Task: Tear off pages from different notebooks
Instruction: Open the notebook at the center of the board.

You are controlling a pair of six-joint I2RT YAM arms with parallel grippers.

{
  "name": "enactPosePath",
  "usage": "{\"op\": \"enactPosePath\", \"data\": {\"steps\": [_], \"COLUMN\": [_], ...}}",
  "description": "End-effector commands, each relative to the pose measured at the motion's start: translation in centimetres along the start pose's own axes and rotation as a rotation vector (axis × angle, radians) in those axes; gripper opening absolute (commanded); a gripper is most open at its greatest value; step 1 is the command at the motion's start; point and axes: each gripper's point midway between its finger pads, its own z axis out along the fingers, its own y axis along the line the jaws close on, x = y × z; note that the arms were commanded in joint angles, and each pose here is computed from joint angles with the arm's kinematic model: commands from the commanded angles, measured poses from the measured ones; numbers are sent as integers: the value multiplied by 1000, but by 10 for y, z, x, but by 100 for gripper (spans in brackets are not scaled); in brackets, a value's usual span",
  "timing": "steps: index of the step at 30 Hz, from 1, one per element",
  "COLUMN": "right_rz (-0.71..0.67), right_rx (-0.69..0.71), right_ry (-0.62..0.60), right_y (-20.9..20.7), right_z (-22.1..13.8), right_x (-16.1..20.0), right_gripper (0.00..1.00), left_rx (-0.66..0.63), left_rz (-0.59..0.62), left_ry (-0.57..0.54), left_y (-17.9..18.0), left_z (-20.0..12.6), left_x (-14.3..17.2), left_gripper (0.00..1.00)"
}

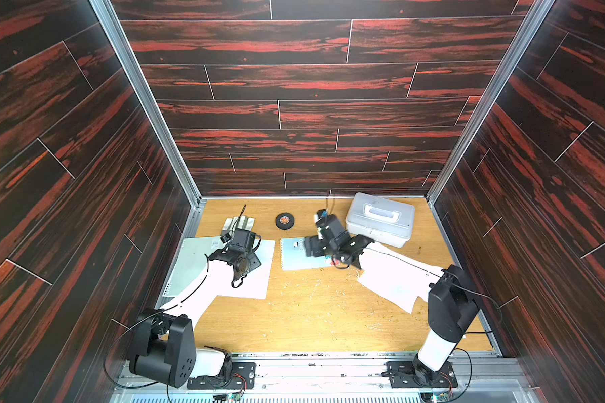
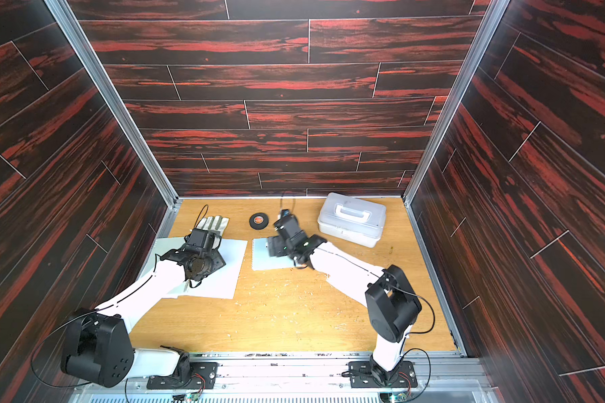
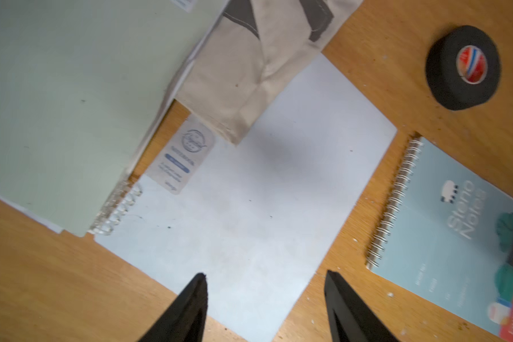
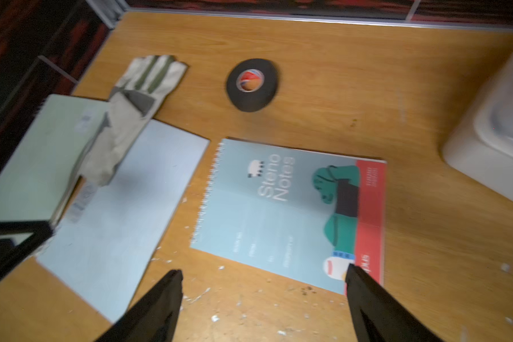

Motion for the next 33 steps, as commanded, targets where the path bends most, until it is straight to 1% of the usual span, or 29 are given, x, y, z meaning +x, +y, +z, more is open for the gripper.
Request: {"op": "enactPosePath", "data": {"steps": [1, 4, 7, 9, 11, 12, 13, 16, 20, 21, 23, 25, 29, 33], "right_rz": [-82, -105, -82, -76, -75, -76, -76, -87, -97, -99, -101, -105, -107, -95], "right_rx": [-121, -230, -311, -338, -359, -366, -371, -372, -347, -341, -330, -322, -300, -282], "right_ry": [56, 102, 150, 189, 219, 229, 234, 233, 232, 232, 227, 225, 228, 234], "right_y": [34, 61, 75, 81, 86, 88, 89, 88, 82, 81, 79, 77, 74, 70], "right_z": [13, 16, 22, 29, 35, 36, 37, 37, 37, 37, 36, 36, 37, 42], "right_x": [30, 46, 60, 68, 75, 77, 79, 80, 82, 82, 81, 81, 82, 84], "right_gripper": [89, 89, 89, 89, 89, 89, 89, 89, 89, 89, 89, 89, 89, 89], "left_rx": [-160, -218, -261, -264, -257, -218, -196, -173, -159, -145, -148, -124, -9, 56], "left_rz": [-5, -2, -17, -49, -80, -101, -104, -87, -82, -83, -86, -116, -196, -232], "left_ry": [-64, -66, -14, 28, 61, 49, 62, 105, 201, 223, 248, 260, 329, 346], "left_y": [36, 51, 65, 71, 75, 68, 64, 57, 53, 51, 52, 51, 35, 23], "left_z": [2, 10, 25, 37, 50, 59, 66, 82, 99, 99, 98, 99, 99, 90], "left_x": [-9, -17, -18, -18, -16, -22, -22, -20, -1, 4, 10, 18, 42, 65], "left_gripper": [71, 78, 87, 92, 94, 94, 95, 95, 93, 89, 88, 88, 87, 84]}}
